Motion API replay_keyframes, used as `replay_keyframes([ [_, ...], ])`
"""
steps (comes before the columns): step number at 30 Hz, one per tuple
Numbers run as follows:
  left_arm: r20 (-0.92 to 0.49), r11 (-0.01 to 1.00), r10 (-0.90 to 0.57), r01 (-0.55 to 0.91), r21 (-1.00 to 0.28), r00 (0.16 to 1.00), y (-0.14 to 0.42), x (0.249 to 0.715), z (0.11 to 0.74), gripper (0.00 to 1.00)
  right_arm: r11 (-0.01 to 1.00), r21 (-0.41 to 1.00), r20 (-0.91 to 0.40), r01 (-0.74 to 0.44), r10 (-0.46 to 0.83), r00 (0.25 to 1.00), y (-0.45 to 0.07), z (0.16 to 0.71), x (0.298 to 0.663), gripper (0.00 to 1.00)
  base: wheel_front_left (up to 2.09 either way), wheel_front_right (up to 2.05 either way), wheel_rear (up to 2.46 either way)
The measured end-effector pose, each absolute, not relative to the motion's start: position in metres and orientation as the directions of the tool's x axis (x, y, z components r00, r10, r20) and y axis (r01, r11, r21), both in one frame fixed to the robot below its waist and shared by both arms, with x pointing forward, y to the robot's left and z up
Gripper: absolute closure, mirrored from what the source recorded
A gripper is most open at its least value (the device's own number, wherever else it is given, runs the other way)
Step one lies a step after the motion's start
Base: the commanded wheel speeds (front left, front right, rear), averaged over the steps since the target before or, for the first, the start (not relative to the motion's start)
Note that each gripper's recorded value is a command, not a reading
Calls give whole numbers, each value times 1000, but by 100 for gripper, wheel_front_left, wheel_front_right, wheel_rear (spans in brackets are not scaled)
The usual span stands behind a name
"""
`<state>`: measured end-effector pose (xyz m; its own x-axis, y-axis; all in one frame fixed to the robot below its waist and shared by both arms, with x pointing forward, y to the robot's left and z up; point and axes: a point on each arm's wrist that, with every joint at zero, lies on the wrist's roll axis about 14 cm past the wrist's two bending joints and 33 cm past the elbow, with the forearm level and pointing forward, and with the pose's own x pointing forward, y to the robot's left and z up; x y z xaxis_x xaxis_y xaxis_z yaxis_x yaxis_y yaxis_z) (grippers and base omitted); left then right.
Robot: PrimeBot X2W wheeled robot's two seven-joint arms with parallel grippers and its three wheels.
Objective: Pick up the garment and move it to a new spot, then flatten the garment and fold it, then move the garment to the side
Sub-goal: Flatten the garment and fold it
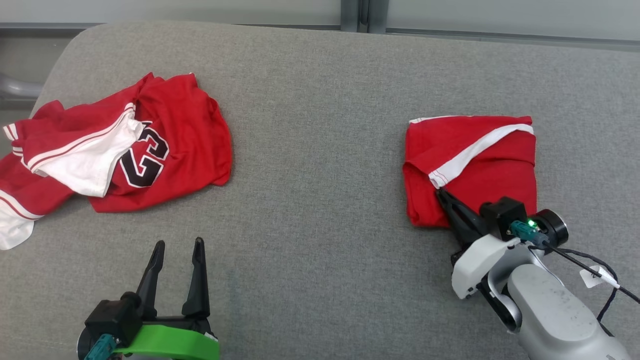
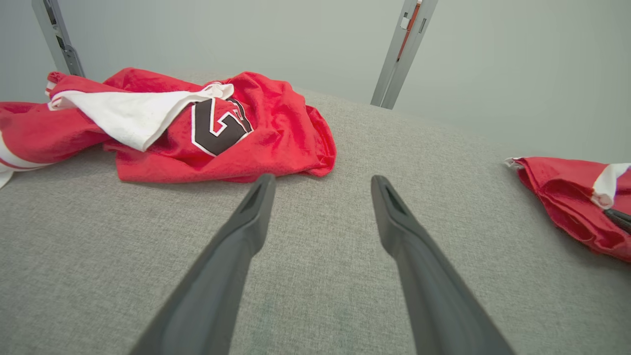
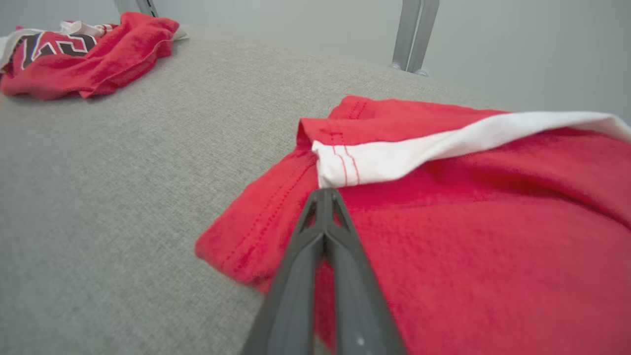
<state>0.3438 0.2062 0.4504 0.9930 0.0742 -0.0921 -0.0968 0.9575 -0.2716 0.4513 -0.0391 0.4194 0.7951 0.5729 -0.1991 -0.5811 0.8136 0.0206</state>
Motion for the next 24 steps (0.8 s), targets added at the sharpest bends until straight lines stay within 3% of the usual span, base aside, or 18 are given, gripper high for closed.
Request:
replay_keyframes([
  [6,-87,957,61,-83,-277,994,201,344,452,0,782,48,-185,-621,618,764,-27,423,427,100,0,0,0],
  [10,-81,956,58,-79,-284,995,199,340,454,0,792,54,-138,-608,609,781,-33,439,421,100,0,0,0],
  [24,-55,957,52,-65,-282,997,196,310,461,0,946,31,6,-322,322,947,-145,491,383,100,0,0,0],
])
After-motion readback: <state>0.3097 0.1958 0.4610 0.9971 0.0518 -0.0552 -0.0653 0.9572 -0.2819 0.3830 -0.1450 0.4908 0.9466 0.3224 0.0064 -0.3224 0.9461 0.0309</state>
